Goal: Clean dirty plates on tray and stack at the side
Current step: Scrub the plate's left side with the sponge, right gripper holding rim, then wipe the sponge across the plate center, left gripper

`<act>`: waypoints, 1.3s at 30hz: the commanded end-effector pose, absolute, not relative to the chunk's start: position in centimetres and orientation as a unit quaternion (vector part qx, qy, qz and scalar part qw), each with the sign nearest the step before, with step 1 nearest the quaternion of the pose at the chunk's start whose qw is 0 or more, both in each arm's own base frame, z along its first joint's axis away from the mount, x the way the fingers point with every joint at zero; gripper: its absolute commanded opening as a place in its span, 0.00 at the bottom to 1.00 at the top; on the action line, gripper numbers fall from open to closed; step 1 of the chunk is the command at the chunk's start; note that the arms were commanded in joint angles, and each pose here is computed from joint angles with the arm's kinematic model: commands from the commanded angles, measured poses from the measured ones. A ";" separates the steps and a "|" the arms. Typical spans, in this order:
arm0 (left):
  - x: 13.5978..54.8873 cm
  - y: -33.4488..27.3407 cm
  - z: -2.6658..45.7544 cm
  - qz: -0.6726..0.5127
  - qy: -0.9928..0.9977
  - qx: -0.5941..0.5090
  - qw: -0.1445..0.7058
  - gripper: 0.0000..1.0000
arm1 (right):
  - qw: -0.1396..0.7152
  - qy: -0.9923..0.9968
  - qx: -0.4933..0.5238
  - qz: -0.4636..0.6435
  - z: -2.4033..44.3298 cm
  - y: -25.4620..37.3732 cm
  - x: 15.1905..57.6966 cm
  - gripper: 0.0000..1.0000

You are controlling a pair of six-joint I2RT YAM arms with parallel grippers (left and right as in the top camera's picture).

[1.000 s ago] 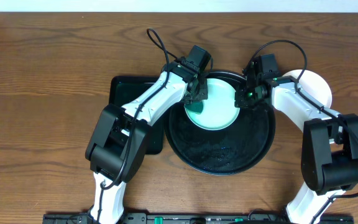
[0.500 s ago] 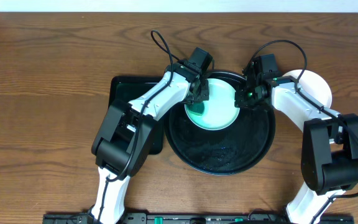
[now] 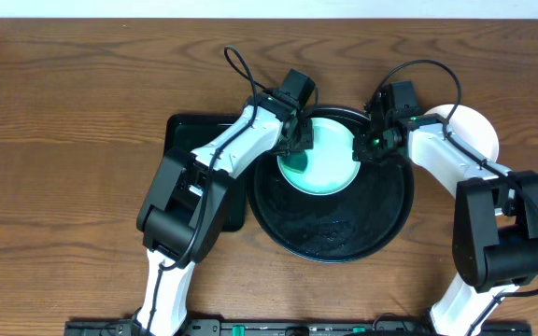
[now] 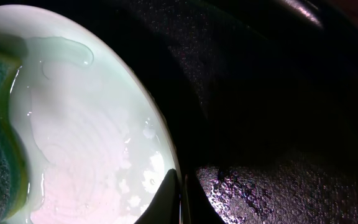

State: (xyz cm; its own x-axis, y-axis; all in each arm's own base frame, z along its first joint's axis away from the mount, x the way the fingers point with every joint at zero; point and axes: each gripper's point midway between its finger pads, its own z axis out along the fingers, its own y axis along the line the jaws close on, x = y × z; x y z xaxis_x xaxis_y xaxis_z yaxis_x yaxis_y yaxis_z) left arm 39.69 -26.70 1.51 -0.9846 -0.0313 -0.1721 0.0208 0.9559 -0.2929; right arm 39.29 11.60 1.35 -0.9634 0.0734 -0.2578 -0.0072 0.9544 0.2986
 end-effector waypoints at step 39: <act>35.9 -32.5 4.2 -0.311 0.950 0.031 -0.007 0.07 | 0.129 0.981 0.011 0.147 0.9 12.1 39.0 0.01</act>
State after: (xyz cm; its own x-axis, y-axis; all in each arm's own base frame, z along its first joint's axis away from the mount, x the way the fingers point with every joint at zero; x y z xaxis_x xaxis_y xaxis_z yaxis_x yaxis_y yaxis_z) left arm 37.70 -30.16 2.06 -0.9993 0.0149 -0.0347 0.0307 0.8563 -0.5156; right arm 39.37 11.19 1.25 -0.9621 0.0751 -0.2623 -0.0005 0.9609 0.2768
